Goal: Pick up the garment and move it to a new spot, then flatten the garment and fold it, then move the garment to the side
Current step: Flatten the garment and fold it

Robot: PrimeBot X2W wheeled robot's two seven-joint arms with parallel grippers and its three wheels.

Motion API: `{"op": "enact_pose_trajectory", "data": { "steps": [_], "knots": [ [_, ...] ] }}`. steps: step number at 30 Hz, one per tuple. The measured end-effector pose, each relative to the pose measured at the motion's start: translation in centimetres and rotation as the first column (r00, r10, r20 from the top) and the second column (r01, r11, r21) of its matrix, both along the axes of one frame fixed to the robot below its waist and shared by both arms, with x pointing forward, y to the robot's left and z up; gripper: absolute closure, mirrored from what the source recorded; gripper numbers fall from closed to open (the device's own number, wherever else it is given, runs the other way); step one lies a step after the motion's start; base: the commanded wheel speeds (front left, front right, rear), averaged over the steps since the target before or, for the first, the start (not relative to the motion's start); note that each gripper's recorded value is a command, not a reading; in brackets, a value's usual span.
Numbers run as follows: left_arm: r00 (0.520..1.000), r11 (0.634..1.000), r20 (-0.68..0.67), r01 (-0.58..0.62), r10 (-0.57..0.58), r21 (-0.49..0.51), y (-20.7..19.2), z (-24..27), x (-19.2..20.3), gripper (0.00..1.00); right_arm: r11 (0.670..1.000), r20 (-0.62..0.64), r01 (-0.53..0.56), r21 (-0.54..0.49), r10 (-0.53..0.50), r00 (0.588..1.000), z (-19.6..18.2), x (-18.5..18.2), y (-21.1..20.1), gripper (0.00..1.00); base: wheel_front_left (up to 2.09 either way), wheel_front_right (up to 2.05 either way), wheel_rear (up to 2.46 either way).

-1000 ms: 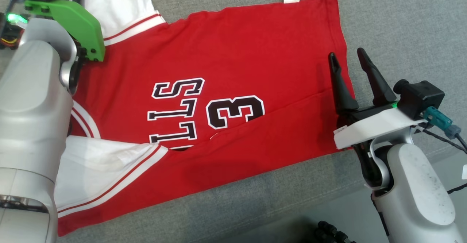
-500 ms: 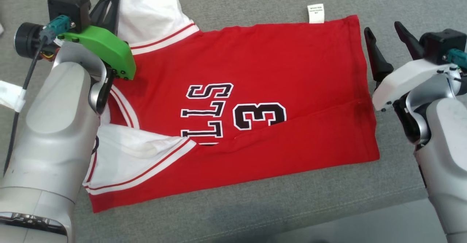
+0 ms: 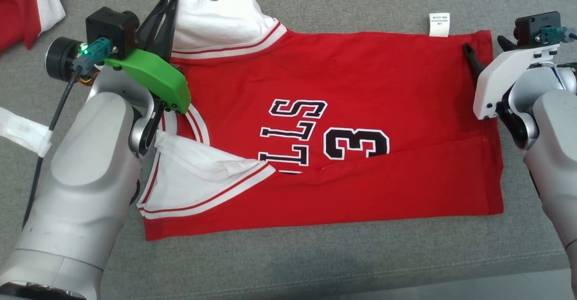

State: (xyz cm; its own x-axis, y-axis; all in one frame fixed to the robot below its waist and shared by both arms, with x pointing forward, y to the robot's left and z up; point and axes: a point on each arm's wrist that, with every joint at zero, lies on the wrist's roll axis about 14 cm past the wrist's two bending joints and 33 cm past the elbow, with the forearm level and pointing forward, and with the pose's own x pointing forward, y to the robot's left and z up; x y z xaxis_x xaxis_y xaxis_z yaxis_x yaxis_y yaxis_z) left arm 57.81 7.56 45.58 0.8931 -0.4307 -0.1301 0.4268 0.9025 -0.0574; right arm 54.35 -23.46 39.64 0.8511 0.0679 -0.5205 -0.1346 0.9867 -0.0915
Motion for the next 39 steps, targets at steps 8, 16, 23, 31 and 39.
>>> {"op": "enact_pose_trajectory", "data": {
  "steps": [8, 16, 23, 31, 39],
  "knots": [
    [1.0, 1.0, 0.002, -0.002, 0.002, -0.002, 0.2, 0.3, -0.6, 1.0, 1.0, -0.045, 0.006, 0.01, -0.006, 0.999, -0.9, 0.3, 0.0, 0.58, 0.0, 0.0, 0.0],
    [1.0, 0.999, 0.008, -0.025, 0.025, -0.027, 1.2, 0.6, -1.5, 1.0, 1.0, 0.0, 0.011, 0.026, -0.011, 1.0, -0.1, 1.2, 0.1, 1.0, 0.0, 0.0, 0.0],
    [0.996, 0.995, 0.067, -0.054, 0.06, -0.083, 2.1, 2.4, -3.6, 1.0, 0.998, 0.099, 0.0, 0.066, -0.006, 0.995, 1.8, 1.1, 0.7, 1.0, 0.0, 0.0, 0.0],
    [0.991, 0.992, 0.102, -0.076, 0.086, -0.102, 3.4, 3.7, -7.6, 1.0, 0.992, 0.197, -0.056, 0.114, 0.032, 0.98, 3.2, -1.2, 1.6, 1.0, 0.0, 0.0, 0.0],
    [0.991, 0.985, 0.065, -0.104, 0.113, -0.138, 3.3, 3.7, -12.5, 1.0, 0.985, 0.282, -0.076, 0.156, 0.029, 0.959, 4.6, -4.5, 0.8, 1.0, 0.0, 0.0, 0.0]
  ]
}}
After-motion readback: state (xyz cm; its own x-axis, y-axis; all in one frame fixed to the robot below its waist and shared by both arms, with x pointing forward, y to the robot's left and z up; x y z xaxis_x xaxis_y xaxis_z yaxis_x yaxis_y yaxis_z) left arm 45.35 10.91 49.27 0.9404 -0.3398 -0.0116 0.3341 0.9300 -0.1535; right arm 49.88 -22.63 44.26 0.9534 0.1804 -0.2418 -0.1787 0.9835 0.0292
